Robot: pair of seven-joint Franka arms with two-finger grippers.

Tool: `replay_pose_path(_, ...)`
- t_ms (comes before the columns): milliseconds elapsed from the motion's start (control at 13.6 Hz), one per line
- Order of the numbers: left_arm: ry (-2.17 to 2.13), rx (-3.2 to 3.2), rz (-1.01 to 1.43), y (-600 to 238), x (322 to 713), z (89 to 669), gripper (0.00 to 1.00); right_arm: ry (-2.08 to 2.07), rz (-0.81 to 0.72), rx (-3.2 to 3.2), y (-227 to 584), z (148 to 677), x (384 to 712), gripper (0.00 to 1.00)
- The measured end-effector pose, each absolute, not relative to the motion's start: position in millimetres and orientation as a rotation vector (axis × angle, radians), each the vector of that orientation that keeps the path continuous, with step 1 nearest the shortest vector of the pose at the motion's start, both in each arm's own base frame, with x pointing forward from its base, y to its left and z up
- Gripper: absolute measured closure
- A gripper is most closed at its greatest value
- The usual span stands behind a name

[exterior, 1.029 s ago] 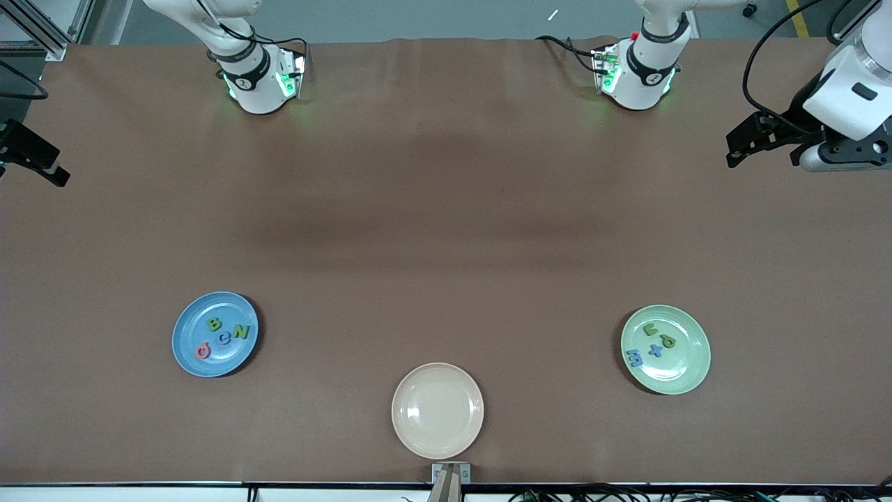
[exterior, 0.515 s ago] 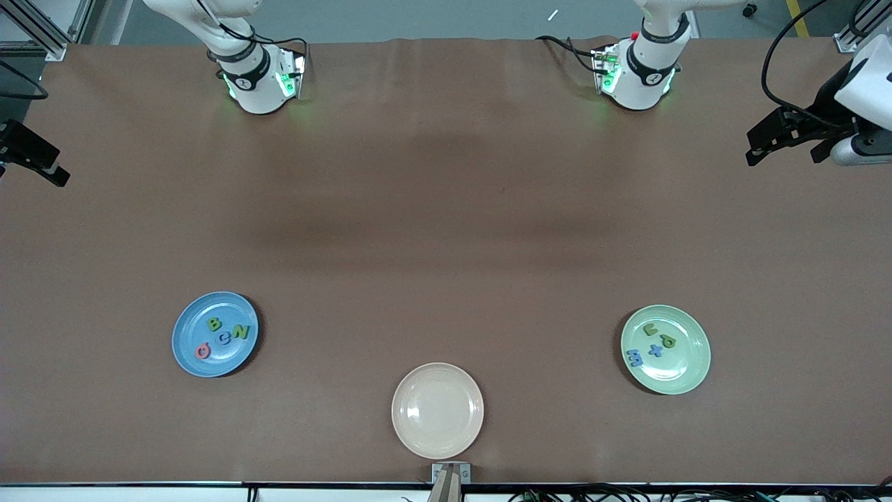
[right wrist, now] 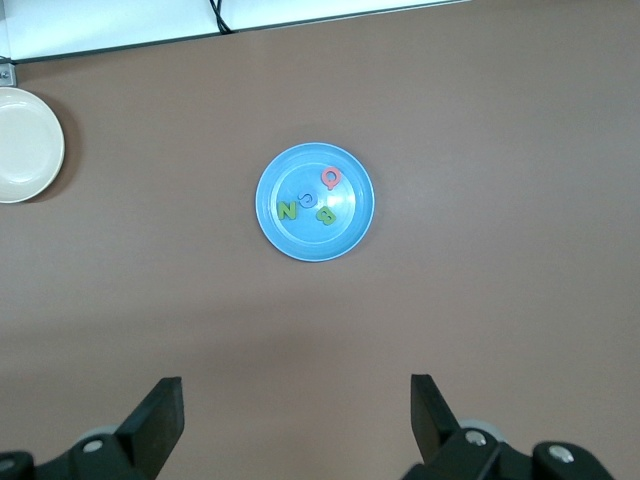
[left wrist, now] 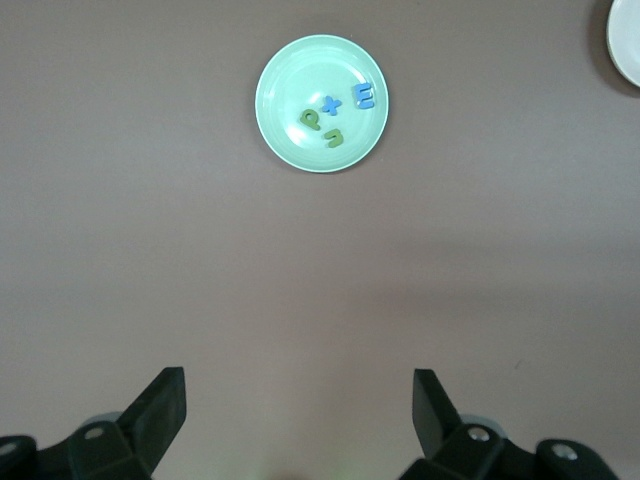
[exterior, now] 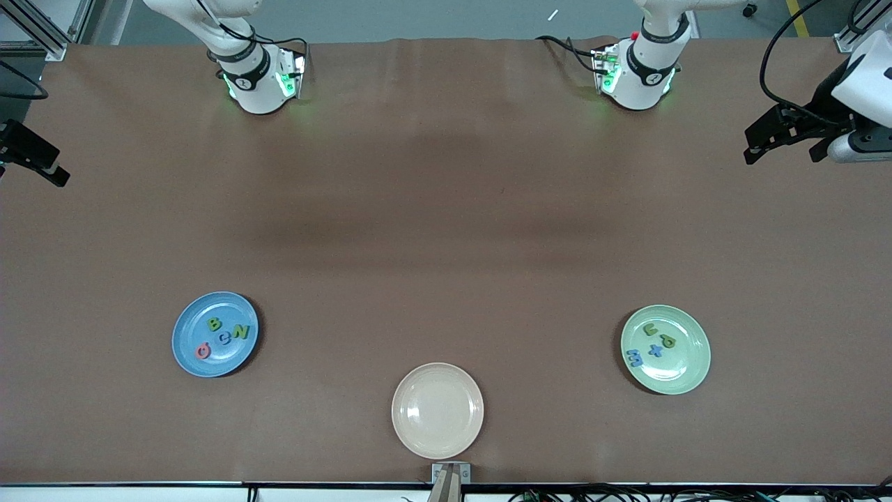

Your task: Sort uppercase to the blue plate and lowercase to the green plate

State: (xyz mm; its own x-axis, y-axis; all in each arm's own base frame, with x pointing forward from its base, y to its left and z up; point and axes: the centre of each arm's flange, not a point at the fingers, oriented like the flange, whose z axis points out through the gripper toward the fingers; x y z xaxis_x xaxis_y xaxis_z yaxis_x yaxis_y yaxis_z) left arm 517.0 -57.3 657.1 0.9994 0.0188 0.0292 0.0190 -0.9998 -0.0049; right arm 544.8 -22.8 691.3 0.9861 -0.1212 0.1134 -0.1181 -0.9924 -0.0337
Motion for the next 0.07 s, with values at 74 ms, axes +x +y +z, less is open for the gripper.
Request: replay_pose_path(74, -0.028, -3.136, -0.048, -58.0, 516.8, 658.2, 0.0, 0.187, -0.18, -3.104, -22.8, 691.3, 544.8, 0.0)
